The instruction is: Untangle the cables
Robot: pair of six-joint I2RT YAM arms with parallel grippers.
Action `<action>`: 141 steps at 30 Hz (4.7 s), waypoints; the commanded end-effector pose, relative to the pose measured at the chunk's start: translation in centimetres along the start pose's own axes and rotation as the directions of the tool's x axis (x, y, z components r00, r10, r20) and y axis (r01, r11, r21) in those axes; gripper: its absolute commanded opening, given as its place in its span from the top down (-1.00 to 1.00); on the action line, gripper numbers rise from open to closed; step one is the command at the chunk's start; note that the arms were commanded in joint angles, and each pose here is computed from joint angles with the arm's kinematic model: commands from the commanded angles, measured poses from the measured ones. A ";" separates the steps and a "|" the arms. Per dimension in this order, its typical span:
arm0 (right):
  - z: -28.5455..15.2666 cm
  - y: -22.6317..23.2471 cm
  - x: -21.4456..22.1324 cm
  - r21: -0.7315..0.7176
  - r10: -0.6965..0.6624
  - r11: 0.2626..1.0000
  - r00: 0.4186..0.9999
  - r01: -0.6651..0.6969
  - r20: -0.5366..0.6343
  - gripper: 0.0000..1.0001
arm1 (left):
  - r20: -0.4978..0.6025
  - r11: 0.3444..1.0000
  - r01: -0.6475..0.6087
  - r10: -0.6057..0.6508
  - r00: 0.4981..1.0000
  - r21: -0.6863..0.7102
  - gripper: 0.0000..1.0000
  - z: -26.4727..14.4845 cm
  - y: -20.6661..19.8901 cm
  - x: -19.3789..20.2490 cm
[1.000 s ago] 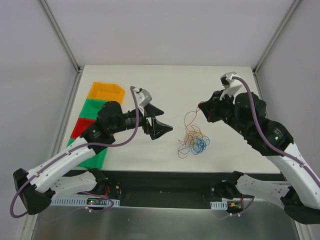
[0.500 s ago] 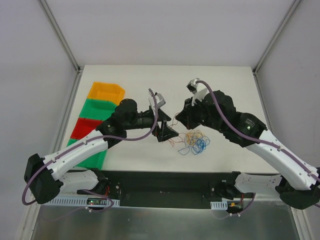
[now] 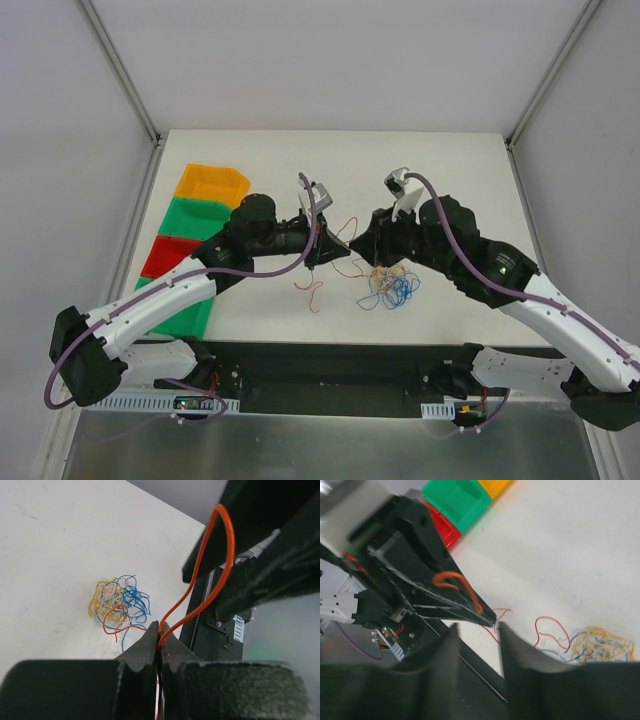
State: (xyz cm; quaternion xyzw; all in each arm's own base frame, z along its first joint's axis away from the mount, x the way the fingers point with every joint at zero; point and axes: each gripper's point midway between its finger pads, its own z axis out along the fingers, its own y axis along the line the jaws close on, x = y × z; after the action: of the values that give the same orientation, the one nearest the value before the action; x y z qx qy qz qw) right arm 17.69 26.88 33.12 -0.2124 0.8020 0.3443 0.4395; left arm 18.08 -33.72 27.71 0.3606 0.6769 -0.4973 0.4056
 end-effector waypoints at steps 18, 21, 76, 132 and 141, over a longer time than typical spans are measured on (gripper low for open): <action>9.4 -13.2 14.7 0.448 0.205 0.875 0.979 -0.186 0.007 -0.79 | 0.190 0.997 -0.060 0.051 0.980 0.045 1.00 -2.5 -3.8 -6.5; 9.5 -18.4 17.1 0.609 0.326 0.742 0.945 -0.280 0.038 -0.72 | 0.223 0.996 -0.053 0.036 0.974 0.073 1.00 -3.6 -5.5 -8.6; 3.1 -18.1 14.2 0.226 0.043 0.970 0.976 -0.092 0.213 -0.89 | 0.455 0.431 0.365 0.124 0.882 -0.825 1.00 -23.3 28.7 -21.1; 3.3 -19.6 15.4 0.293 0.062 0.949 0.980 -0.116 0.187 -0.90 | 0.365 0.227 0.363 -0.038 0.930 -0.904 1.00 -28.2 40.7 -5.4; 3.6 -20.0 15.6 0.309 0.062 0.944 0.983 -0.113 0.171 -0.90 | 0.287 0.304 0.311 -0.123 0.950 -0.900 1.00 -25.8 45.7 -3.4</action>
State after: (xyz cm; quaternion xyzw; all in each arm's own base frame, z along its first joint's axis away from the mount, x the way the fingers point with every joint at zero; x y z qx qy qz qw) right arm 23.53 15.17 9.84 -0.0810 0.8331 0.2399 0.4917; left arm 54.47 2.28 17.89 -0.1098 0.8419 -0.0890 0.5207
